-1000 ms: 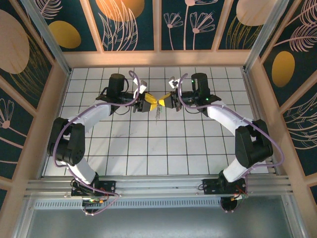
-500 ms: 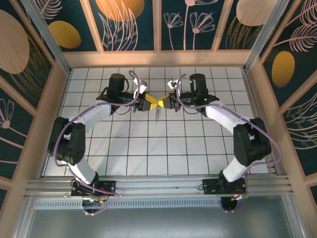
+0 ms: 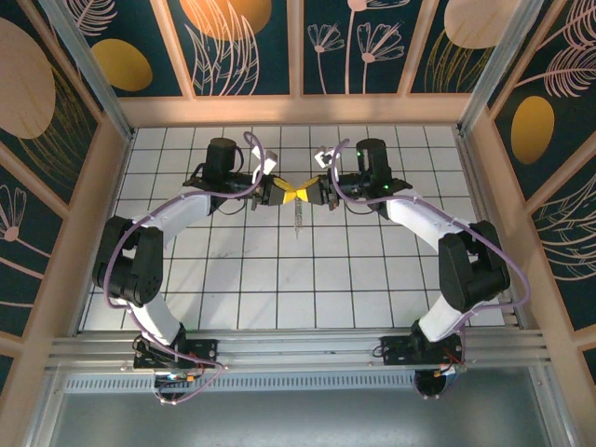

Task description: Put the keys on the keyring

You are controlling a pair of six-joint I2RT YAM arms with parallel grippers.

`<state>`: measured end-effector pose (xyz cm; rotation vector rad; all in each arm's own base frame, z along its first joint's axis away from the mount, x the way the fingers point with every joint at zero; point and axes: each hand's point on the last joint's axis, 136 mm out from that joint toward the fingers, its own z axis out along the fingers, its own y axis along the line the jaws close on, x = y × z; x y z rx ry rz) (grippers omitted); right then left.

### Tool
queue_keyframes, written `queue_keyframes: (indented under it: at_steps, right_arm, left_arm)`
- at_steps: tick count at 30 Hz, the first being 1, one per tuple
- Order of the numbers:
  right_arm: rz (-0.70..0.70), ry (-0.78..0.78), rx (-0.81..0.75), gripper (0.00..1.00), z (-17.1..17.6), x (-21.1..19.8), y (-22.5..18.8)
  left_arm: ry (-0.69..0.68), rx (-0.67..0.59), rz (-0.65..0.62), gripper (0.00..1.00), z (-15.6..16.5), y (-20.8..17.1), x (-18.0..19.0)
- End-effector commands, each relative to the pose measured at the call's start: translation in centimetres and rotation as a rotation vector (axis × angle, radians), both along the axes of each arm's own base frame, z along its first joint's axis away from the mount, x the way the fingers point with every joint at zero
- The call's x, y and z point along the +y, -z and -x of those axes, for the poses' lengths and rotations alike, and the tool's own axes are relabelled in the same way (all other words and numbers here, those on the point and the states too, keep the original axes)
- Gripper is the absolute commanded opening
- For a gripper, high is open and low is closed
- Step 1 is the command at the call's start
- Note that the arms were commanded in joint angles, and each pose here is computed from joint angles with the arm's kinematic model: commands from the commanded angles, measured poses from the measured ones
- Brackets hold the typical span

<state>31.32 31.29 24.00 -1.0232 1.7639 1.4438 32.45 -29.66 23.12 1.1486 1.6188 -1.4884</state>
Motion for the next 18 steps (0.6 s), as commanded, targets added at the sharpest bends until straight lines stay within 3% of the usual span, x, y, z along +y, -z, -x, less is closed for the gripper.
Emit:
queue_keyframes:
  at_steps: [1, 6, 10, 18]
  right_arm:
    - [-0.044, 0.013, -0.065, 0.04, -0.7, 0.3, -2.1]
    - [-0.084, 0.070, -0.079, 0.26, -0.7, -1.5, -3.2]
    - [-0.099, 0.119, -0.089, 0.34, -0.1, -2.6, -3.5]
    - [-0.139, 0.196, -0.092, 0.38, 1.4, -3.9, -3.3]
  left_arm:
    - [0.041, -0.034, 0.023, 0.00, 0.9, -0.5, -1.1]
    - [-0.024, -0.083, 0.054, 0.00, 0.9, -2.1, -0.8]
    - [-0.079, -0.111, 0.086, 0.00, 1.0, -3.0, -0.5]
    - [-0.154, -0.132, 0.162, 0.00, 1.7, -4.1, 0.3]
